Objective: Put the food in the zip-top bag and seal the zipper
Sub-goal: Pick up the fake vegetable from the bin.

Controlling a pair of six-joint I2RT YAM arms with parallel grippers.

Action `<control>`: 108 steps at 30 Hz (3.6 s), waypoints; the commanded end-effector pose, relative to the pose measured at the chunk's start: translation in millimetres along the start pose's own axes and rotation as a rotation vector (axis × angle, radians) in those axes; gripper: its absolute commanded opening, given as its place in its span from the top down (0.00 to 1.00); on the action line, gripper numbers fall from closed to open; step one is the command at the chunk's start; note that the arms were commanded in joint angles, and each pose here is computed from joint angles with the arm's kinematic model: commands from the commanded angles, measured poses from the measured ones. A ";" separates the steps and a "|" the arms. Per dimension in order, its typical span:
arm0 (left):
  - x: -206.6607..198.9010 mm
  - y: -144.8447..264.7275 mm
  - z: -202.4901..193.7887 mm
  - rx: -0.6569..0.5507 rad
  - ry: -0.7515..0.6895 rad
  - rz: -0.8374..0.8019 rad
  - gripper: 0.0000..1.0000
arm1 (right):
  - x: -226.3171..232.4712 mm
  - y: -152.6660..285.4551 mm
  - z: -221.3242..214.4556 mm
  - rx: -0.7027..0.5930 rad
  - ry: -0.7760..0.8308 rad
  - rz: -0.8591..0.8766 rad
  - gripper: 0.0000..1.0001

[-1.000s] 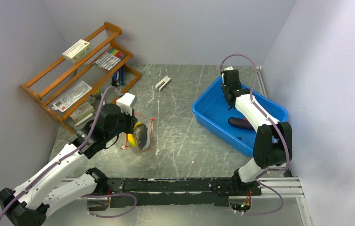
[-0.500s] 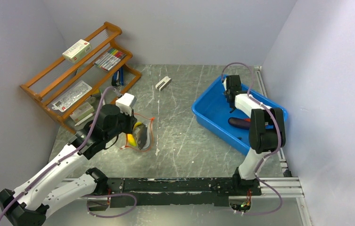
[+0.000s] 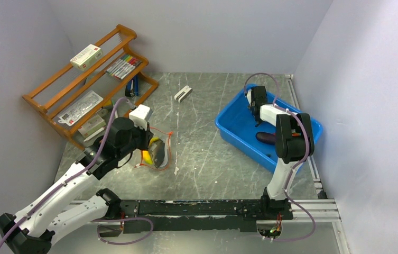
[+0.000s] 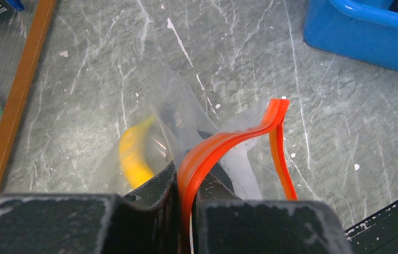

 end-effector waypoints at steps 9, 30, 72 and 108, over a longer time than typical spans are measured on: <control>4.9 3.0 8.1 -0.047 0.005 0.027 0.93 | -4.8 -18.4 14.4 -0.052 -0.026 -0.005 0.61; 5.3 3.2 7.5 -0.049 0.006 0.029 0.93 | 12.0 -12.0 11.8 -0.027 -0.073 0.204 0.70; 5.9 3.7 7.9 -0.054 0.016 0.034 0.93 | 5.8 100.3 68.5 -0.279 -0.106 0.106 0.82; -31.5 3.8 70.6 -0.112 0.287 -0.164 0.93 | 44.8 503.3 50.0 -1.712 -0.240 1.456 0.82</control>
Point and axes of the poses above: each gripper's point midway between its finger pads, its own y axis back along the fingers, its own x axis along the line the jaws close on, z = x × y, the point moved 5 cm from there along y, back along the fingers, and after that the axes turned 6 degrees about -y, right-handed, at the moved point
